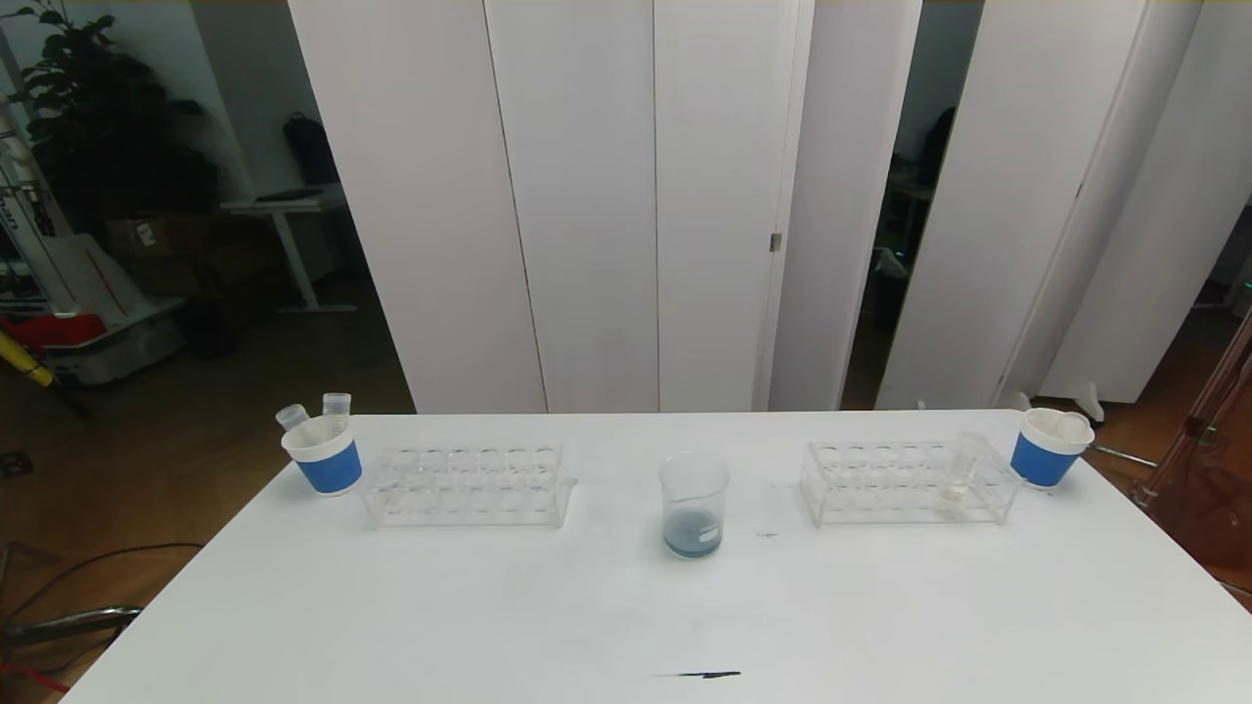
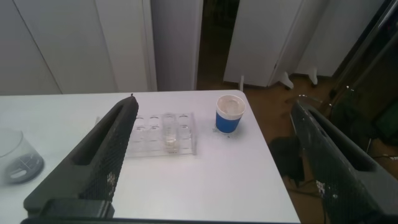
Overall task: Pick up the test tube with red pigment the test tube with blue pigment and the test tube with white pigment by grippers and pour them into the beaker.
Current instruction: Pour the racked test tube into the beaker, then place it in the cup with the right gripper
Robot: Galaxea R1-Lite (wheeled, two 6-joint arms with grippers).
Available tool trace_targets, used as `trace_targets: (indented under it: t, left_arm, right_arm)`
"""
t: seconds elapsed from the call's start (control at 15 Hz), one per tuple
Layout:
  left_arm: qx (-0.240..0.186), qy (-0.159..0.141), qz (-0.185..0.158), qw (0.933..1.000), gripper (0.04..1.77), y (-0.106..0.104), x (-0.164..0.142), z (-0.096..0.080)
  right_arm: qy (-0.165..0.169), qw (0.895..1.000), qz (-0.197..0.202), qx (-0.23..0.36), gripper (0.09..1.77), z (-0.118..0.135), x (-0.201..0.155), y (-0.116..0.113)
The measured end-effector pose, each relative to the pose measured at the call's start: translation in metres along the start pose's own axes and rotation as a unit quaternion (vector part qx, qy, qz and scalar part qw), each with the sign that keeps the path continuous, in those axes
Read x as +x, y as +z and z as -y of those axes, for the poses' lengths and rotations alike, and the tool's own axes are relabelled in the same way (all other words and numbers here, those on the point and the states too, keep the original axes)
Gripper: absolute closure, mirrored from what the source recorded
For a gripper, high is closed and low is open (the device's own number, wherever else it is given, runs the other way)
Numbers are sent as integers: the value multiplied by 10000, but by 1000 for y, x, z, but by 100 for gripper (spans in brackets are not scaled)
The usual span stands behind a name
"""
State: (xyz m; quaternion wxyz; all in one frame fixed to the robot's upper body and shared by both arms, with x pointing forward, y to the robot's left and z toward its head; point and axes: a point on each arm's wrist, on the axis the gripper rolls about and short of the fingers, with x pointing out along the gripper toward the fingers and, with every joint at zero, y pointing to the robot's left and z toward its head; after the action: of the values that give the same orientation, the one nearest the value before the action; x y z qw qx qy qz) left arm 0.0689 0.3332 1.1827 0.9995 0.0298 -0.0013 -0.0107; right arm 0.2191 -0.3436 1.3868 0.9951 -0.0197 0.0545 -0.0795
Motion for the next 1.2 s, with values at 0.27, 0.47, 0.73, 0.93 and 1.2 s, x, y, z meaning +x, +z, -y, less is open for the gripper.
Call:
trace_targets:
  t: [0.27, 0.47, 0.73, 0.93, 1.2]
  left_arm:
    - [0, 0, -1, 10000, 6, 0, 0, 0]
    - [0, 0, -3, 10000, 6, 0, 0, 0]
    - [-2, 2, -3, 10000, 6, 0, 0, 0]
    - [0, 0, -3, 10000, 6, 0, 0, 0]
    - [0, 2, -3, 10000, 6, 0, 0, 0]
  right_arm:
    - [25, 9983, -584, -88, 11, -12, 76, -39]
    - [306, 9955, -883, -145, 11, -24, 108, -88]
    - [522, 9937, -970, -206, 11, -36, 112, -142]
    - [382, 9910, -1251, -276, 11, -37, 110, -172]
    - [337, 9885, -1463, -177, 11, -43, 123, -186]
